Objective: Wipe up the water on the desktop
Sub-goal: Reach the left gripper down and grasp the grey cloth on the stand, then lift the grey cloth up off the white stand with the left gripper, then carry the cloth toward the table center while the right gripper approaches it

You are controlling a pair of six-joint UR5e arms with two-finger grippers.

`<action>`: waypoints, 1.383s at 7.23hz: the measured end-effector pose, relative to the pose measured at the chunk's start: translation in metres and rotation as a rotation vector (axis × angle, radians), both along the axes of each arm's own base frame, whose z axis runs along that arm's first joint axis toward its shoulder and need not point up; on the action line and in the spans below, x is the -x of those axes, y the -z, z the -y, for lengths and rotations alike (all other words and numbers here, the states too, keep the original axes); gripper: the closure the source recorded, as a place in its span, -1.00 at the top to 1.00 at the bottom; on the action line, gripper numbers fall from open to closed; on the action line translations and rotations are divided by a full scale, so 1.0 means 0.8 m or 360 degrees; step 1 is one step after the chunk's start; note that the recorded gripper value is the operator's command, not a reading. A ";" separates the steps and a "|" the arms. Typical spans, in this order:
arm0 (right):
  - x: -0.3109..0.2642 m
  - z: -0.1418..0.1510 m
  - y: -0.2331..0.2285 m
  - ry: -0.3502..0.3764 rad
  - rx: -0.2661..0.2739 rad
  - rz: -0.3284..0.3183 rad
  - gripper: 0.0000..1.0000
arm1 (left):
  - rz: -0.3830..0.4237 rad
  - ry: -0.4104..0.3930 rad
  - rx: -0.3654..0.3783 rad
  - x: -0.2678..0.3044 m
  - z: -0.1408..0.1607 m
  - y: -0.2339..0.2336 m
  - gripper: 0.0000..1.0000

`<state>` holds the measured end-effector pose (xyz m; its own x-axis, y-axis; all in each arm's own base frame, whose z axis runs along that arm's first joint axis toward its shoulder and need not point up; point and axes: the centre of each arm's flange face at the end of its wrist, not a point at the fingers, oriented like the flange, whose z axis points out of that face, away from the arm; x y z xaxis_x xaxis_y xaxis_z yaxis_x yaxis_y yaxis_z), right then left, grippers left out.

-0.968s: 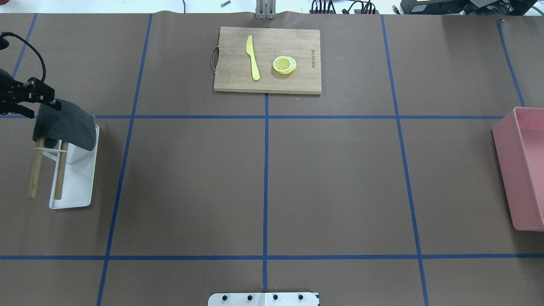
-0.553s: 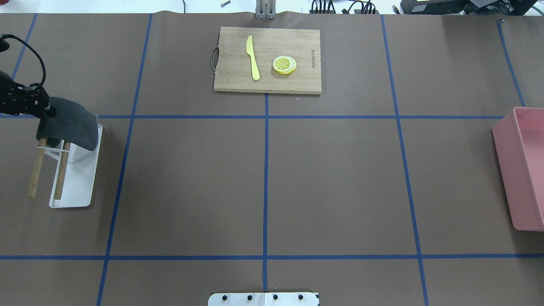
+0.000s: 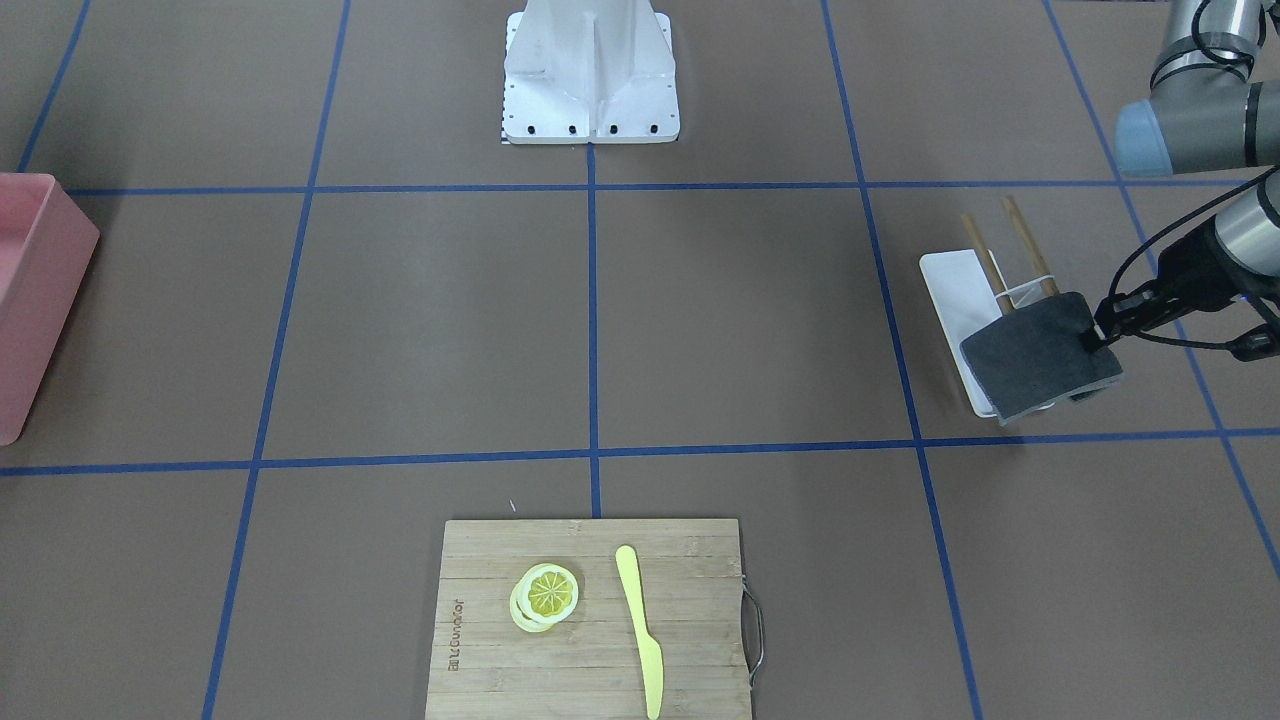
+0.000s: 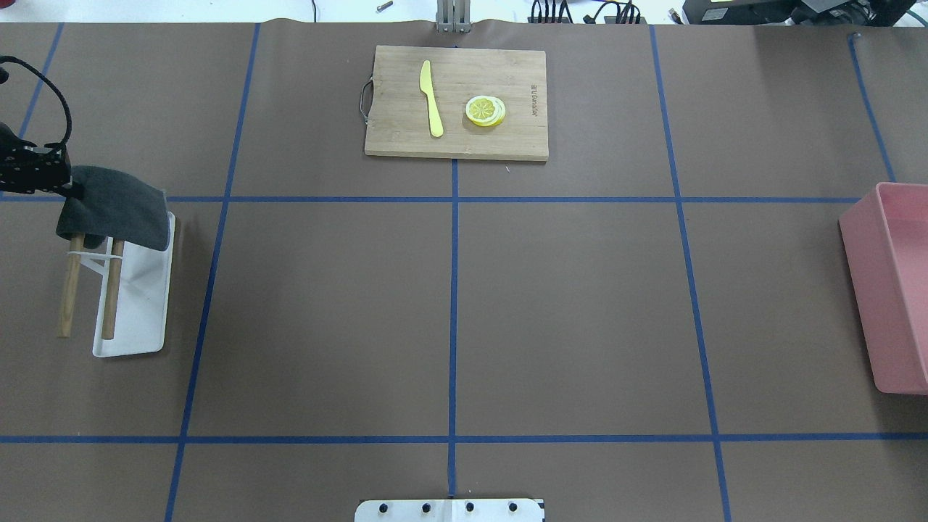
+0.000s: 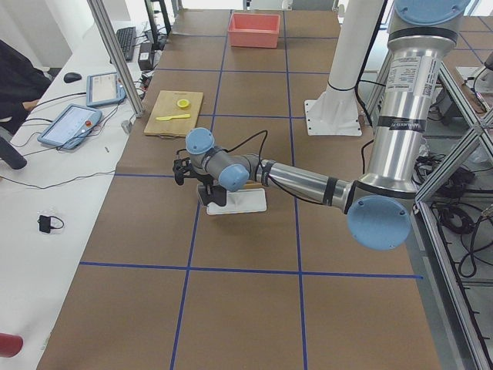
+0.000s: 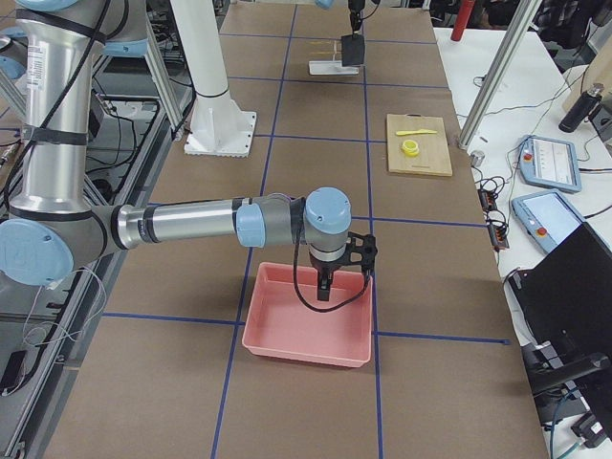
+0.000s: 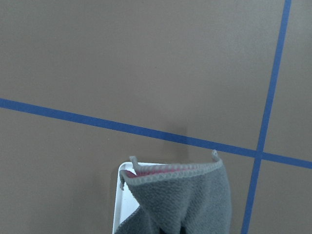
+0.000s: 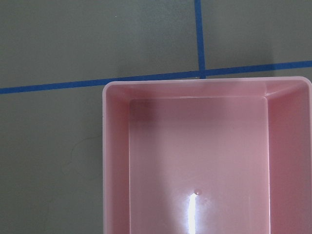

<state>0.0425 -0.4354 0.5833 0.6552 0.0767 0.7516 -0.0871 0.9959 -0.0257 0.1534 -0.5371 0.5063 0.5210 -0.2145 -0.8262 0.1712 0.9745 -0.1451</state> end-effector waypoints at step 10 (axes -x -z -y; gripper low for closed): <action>0.143 0.079 0.178 0.0344 -0.0468 0.0076 1.00 | -0.0251 0.0432 0.0630 -0.020 0.090 0.247 -1.00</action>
